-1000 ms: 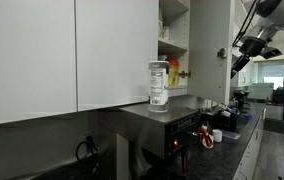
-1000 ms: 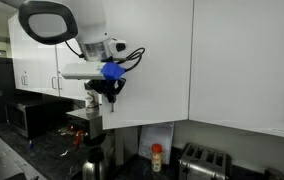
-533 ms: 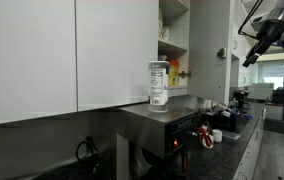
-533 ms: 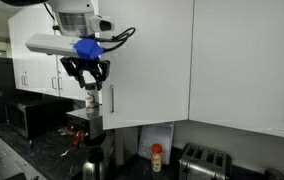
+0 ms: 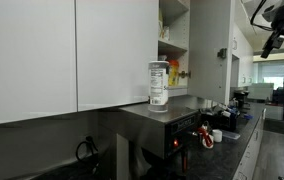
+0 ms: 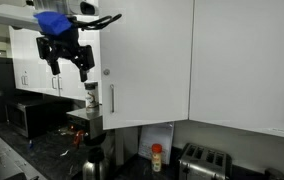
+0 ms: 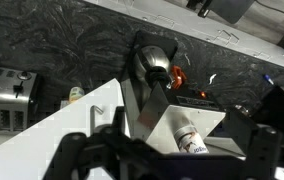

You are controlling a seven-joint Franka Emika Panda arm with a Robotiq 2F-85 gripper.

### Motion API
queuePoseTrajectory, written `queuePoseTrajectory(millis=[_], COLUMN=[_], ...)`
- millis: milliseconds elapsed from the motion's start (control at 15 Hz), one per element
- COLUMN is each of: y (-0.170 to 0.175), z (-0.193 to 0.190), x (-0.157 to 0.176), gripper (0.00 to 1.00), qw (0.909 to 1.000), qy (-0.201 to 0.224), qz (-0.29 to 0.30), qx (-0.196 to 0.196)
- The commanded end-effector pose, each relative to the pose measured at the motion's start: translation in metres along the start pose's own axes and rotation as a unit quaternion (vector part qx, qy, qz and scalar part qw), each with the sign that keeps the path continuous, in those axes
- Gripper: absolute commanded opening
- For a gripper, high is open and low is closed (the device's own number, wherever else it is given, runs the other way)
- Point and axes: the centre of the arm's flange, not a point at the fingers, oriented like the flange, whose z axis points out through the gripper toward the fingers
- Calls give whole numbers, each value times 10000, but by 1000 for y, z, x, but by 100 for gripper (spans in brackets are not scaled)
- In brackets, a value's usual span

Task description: Open the right cabinet door, take the container and put it in the cabinet, then close the cabinet door

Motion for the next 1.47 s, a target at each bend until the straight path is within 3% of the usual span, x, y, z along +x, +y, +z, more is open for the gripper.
queuePoseTrajectory(millis=[0, 600, 1000, 1400], y=[-30, -127, -175, -182], z=[-6, 5, 59, 133], x=[8, 78, 147, 213], gripper=[100, 100, 100, 100], qw=[9993, 9945, 9831, 9751], qy=[-368, -886, -1386, -1646], qz=[67, -486, -1173, -1442], qx=[-50, -271, -243, -371])
